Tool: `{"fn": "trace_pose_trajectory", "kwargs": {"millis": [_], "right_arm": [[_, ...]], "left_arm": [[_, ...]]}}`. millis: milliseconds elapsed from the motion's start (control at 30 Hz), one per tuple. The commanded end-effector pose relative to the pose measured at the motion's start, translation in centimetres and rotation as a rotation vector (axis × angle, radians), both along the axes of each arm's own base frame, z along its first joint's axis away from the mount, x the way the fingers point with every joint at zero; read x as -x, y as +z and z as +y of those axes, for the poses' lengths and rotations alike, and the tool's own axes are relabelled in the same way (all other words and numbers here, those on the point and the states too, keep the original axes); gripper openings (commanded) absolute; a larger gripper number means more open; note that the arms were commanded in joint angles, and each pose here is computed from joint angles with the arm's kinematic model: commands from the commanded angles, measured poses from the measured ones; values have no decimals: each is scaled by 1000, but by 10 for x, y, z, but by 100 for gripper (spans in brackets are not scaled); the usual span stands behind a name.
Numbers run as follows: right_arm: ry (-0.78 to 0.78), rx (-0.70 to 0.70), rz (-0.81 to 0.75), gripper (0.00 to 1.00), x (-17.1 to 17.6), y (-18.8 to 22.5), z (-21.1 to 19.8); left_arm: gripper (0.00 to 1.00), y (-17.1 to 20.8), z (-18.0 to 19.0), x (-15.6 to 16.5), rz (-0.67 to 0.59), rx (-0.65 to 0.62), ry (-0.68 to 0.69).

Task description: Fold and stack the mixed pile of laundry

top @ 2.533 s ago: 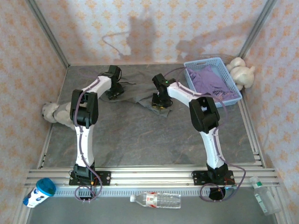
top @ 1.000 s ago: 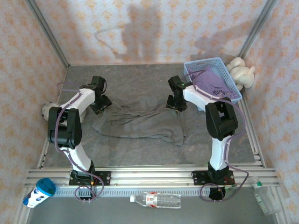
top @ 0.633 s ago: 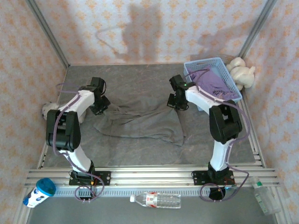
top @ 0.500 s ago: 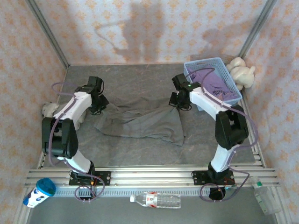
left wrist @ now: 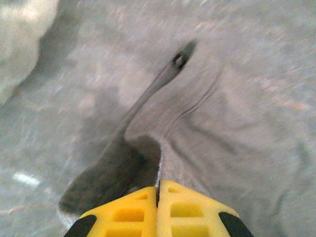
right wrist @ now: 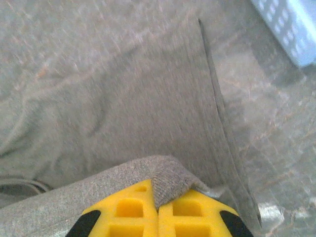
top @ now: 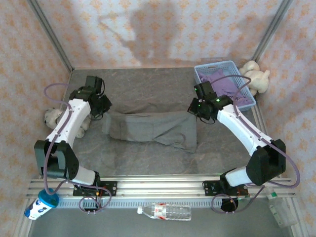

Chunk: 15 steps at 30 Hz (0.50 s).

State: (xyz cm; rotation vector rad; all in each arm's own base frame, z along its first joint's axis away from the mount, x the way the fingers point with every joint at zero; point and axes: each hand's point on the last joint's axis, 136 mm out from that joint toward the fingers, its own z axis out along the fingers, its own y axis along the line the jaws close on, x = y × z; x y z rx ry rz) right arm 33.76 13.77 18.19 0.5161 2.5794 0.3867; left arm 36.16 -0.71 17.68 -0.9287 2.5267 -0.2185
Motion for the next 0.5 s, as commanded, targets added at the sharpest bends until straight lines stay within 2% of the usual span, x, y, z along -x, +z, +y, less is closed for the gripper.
{"fn": "trace_pose_trajectory", "kwargs": {"millis": [0,33,67,100,133,167,200,233,267,300,467], "right_arm": [[-130,53,-83,0,-45,18,-26],[-159,61,-84,0,-58,15,-32],[-192,65,-79,9,-74,10,-39],[-209,54,-75,39,-91,4,-43],[-201,42,-65,61,-105,-3,-43],[-184,29,-43,75,-117,-7,-39],[-155,30,-21,81,-125,-10,-34],[-133,34,4,84,-128,-13,-30],[-105,35,21,85,-127,-14,-25],[-82,40,26,87,-123,-15,-21],[-27,63,62,86,-82,-25,-17]], "left_arm": [[0,23,-1,-59,-100,3,18],[0,23,-2,-77,-102,6,20],[12,19,-3,-97,-87,4,12],[49,13,-3,-113,-52,-5,9],[63,-5,-1,-124,18,-16,10],[69,-11,-1,-132,64,-29,-1],[70,-17,-2,-136,94,-33,-13],[72,-21,-3,-138,106,-31,-25],[92,-21,-4,-137,105,-32,-31],[98,-21,-3,-133,100,-39,-34],[98,-15,2,-106,51,-62,-32]]}}
